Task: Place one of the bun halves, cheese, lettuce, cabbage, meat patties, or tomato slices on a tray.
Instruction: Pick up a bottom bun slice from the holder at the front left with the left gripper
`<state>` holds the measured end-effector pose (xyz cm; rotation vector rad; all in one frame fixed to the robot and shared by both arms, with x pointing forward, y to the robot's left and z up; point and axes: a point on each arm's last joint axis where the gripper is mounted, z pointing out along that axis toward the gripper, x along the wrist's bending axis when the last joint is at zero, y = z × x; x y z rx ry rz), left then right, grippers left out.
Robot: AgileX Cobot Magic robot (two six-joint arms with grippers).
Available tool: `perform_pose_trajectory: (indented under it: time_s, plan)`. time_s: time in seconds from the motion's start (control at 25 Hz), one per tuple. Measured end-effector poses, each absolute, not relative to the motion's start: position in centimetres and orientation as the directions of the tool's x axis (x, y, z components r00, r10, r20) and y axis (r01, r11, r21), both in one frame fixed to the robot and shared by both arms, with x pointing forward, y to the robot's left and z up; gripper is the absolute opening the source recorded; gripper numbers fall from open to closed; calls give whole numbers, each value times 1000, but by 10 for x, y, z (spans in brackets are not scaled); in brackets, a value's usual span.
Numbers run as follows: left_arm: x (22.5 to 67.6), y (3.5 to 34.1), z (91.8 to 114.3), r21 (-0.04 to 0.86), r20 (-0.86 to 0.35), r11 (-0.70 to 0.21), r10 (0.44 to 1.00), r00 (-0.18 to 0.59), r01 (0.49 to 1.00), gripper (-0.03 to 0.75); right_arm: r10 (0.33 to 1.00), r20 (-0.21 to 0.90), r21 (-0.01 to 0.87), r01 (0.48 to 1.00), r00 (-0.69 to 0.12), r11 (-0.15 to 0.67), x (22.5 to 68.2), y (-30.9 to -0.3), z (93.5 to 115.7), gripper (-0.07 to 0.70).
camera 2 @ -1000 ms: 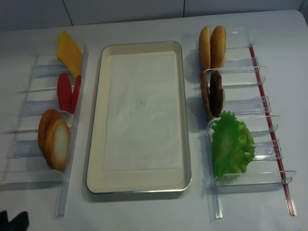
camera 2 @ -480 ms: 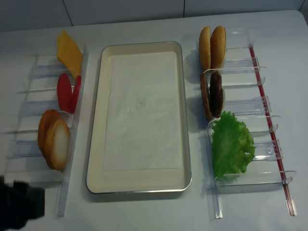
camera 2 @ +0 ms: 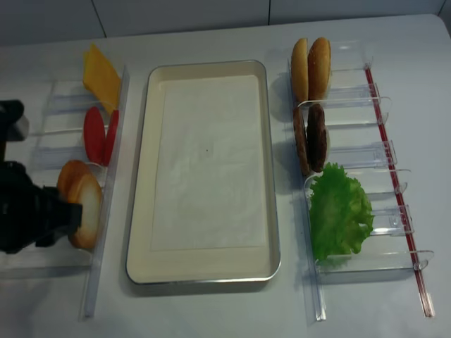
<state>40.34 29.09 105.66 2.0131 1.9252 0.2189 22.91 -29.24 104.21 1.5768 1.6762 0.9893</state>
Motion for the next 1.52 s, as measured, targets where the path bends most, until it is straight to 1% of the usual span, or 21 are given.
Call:
perform_pose_trajectory:
  time_s: [0.12,0.32,0.48,0.6,0.76,0.96,1.24,1.44,1.52]
  plan:
    - [421,291,1049,331,-127,-14,990,59,943,316,995,51,851,525,-89,4,229,-292,1042,142]
    - [429,291,1042,306,-129,-15,990,57,952,316,995,51,851,525,-89,4,229,-292,1042,142]
    - [434,291,1038,303,-131,-12,990,54,953,316,995,51,851,525,-89,4,229,-292,1042,142]
    - [438,292,1033,281,-132,-12,990,51,960,316,995,51,851,525,-89,4,229,-292,1042,142]
    - [441,291,1032,276,-144,-8,988,49,961,316,995,51,851,525,-89,4,229,-292,1042,142]
    - [444,288,1030,270,-170,-20,983,68,963,297,995,51,851,525,-89,4,229,-292,1042,142]
    - [445,287,1028,233,-179,-22,982,65,972,278,995,49,851,525,-90,5,229,-292,1042,142]
    - [444,288,1028,216,-177,-3,983,42,976,275,995,49,851,525,-90,5,229,-292,1042,142]
    - [443,291,1028,205,-151,23,989,8,978,248,995,49,851,525,-90,5,229,-292,1042,142]
